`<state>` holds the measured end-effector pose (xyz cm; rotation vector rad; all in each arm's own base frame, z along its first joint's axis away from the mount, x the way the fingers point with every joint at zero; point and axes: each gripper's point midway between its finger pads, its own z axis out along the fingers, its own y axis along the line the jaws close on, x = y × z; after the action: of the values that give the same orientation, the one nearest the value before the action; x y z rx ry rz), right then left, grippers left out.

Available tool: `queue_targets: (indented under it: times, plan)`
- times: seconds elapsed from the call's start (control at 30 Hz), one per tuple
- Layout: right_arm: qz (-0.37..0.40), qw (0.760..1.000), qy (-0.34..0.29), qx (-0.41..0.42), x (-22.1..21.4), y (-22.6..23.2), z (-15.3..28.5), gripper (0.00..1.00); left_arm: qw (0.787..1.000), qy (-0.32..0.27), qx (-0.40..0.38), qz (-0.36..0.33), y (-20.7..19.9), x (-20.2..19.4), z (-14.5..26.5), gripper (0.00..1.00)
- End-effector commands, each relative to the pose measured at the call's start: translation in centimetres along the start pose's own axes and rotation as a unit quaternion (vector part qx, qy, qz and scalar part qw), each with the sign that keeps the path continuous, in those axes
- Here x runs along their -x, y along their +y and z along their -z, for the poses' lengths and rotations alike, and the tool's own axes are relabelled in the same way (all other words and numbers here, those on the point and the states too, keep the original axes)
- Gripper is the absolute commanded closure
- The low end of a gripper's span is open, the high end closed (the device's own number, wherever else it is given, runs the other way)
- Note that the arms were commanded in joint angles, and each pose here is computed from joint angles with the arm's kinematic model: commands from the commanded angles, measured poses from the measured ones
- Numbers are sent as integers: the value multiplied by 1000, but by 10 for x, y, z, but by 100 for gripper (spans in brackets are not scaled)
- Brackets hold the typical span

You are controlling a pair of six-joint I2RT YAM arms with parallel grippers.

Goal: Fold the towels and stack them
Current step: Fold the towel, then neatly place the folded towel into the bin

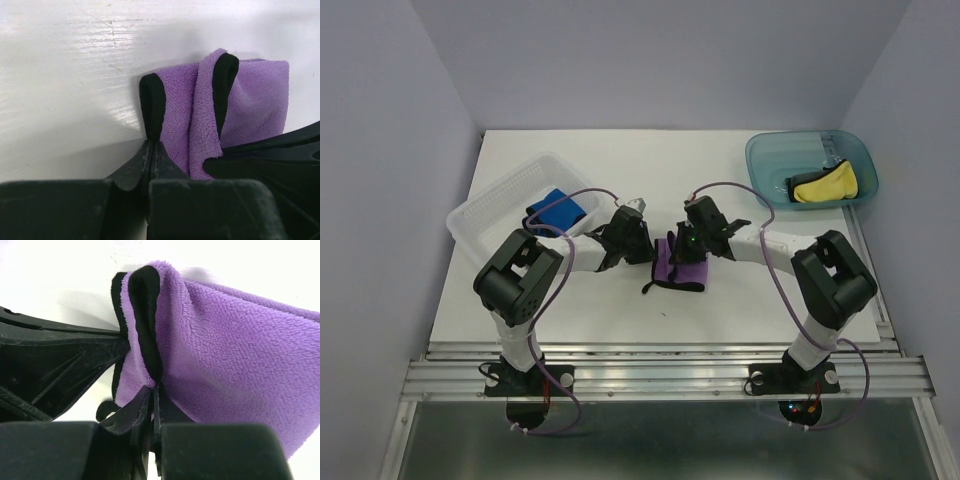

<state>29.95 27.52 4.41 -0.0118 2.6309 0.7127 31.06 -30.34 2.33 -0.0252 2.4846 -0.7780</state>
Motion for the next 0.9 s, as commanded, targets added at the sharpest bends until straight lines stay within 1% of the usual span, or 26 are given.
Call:
queue_targets:
  times: [0.0,0.07,0.13,0.2,0.27,0.3,0.33,0.37,0.4,0.47,0.5,0.53,0.57,0.6,0.63,0.67,0.7,0.73,0.77,0.8,0.87]
  plan:
    - [8,999,-36,23,25,24,1,90,1000,10,3,-4,1,-8,9,98]
    - [13,999,-32,29,25,26,3,79,1000,6,6,-1,1,-7,10,96]
    - [19,999,-30,34,26,30,5,70,1000,2,9,0,1,-5,11,90]
    - [25,998,-27,49,28,37,8,68,1000,-2,8,1,0,-3,14,85]
    - [30,997,-26,62,28,44,13,64,1000,-4,9,2,-1,-1,16,85]
    - [32,997,-29,65,30,45,16,61,1000,-7,9,3,-1,0,17,78]
    - [35,996,-38,69,33,49,22,57,1000,-13,9,4,-3,3,20,74]
    - [38,996,-42,70,35,50,26,54,1000,-15,12,5,-2,4,22,73]
    - [41,996,-47,68,37,49,29,52,1000,-17,17,6,-1,5,24,68]
    - [44,995,-63,61,43,51,41,44,999,-26,21,7,0,8,28,67]
    - [42,995,-68,52,44,48,46,41,999,-27,21,5,-2,9,30,62]
    - [43,995,-78,49,46,47,51,35,999,-30,21,6,-2,11,32,62]
    - [41,994,-93,39,51,44,56,31,999,-32,21,7,-3,12,34,61]
    - [43,992,-112,38,54,45,70,27,999,-32,23,7,-2,12,36,57]
    - [39,991,-130,13,58,35,76,17,999,-36,21,7,-4,14,38,55]
    - [41,987,-154,11,64,36,93,4,999,-37,21,7,-5,15,40,49]
    - [38,986,-162,-11,63,26,99,0,999,-42,18,6,-8,18,43,49]
    - [37,983,-176,-24,65,21,108,0,999,-44,16,6,-9,19,44,48]
    - [33,978,-199,-52,71,10,117,0,999,-45,13,5,-10,21,45,43]
    - [30,973,-220,-61,73,7,134,0,999,-44,8,2,-14,21,46,35]
    - [22,963,-248,-104,74,-13,146,0,999,-46,-1,-4,-22,24,46,26]
